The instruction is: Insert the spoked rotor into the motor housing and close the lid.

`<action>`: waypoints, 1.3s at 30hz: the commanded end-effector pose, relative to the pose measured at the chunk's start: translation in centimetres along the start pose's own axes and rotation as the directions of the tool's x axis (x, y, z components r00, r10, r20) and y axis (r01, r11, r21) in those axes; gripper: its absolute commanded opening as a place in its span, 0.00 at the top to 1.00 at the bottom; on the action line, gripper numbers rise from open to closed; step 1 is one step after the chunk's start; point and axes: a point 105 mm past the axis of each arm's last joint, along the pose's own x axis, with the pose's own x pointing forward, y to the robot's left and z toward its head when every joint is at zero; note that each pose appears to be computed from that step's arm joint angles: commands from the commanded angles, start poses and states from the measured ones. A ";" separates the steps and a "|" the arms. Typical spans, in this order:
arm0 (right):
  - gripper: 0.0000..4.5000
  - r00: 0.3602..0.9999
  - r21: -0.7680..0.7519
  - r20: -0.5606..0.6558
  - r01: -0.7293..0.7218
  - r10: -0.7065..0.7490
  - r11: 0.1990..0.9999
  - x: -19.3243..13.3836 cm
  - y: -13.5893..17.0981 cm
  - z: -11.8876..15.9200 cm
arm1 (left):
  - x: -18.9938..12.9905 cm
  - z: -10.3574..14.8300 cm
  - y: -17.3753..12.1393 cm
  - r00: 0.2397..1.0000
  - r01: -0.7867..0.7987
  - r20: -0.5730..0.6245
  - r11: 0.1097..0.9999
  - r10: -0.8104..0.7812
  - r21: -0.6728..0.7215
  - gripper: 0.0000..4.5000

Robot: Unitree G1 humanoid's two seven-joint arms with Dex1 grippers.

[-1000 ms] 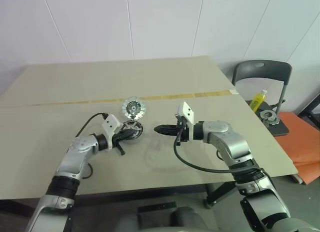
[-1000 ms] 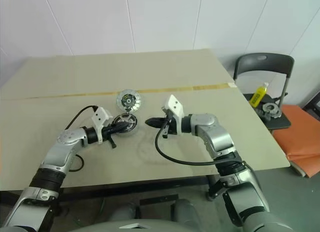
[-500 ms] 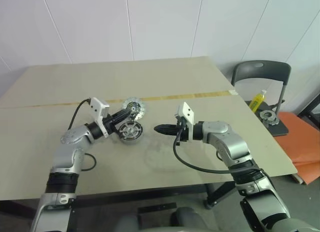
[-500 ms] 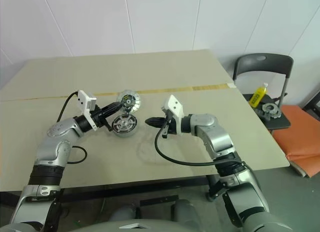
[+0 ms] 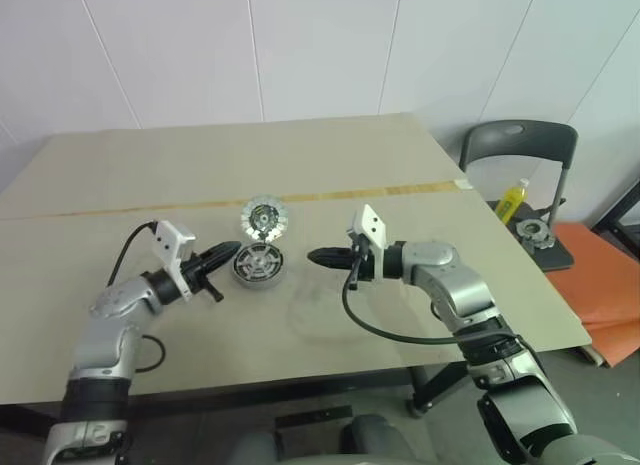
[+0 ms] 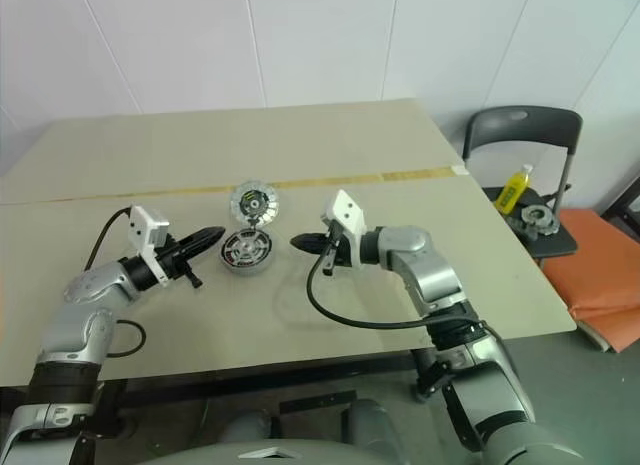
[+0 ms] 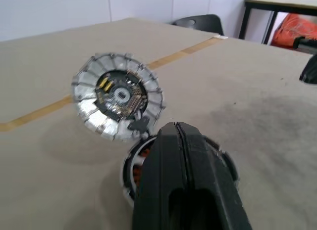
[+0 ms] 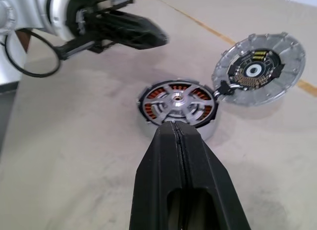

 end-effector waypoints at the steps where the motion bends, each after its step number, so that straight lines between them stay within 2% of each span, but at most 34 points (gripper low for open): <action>1: 1.00 0.999 -0.057 0.031 -0.024 0.025 0.998 0.7 0.0 1.6 | -1.9 1.4 0.7 0.998 -0.052 0.036 0.993 0.049 0.104 0.99; 6: 1.00 0.997 -0.079 0.001 -0.080 0.081 0.994 1.9 0.5 1.4 | -4.1 0.0 0.8 0.996 -0.091 -0.002 0.990 0.091 0.109 0.99; 11: 1.00 0.982 -0.176 -0.080 -0.181 0.169 0.968 4.0 1.5 1.9 | -4.3 0.0 0.6 0.994 -0.113 0.010 0.988 0.112 0.103 0.99; 12: 0.91 0.979 -0.201 -0.095 -0.199 0.183 0.959 4.4 1.5 2.2 | -4.3 0.0 0.6 0.994 -0.114 0.011 0.988 0.113 0.103 1.00; 14: 0.80 0.971 -0.255 -0.129 -0.229 0.202 0.939 5.1 1.5 2.7 | -4.0 0.0 0.5 0.993 -0.116 0.015 0.988 0.115 0.103 1.00; 21: 0.29 0.936 -0.445 -0.304 -0.303 0.176 0.843 7.3 0.4 3.3 | -3.3 0.4 0.1 0.993 -0.115 0.047 0.989 0.110 0.096 1.00; 31: 0.29 0.800 -0.532 -0.560 -0.547 0.216 0.646 8.1 0.8 2.8 | -4.0 0.6 -0.1 0.991 -0.123 0.058 0.984 0.117 0.125 1.00; 39: 0.29 0.751 -0.581 -0.643 -0.607 0.152 0.542 9.5 0.5 2.3 | -4.6 -0.1 -0.7 0.989 -0.143 0.049 0.982 0.138 0.120 1.00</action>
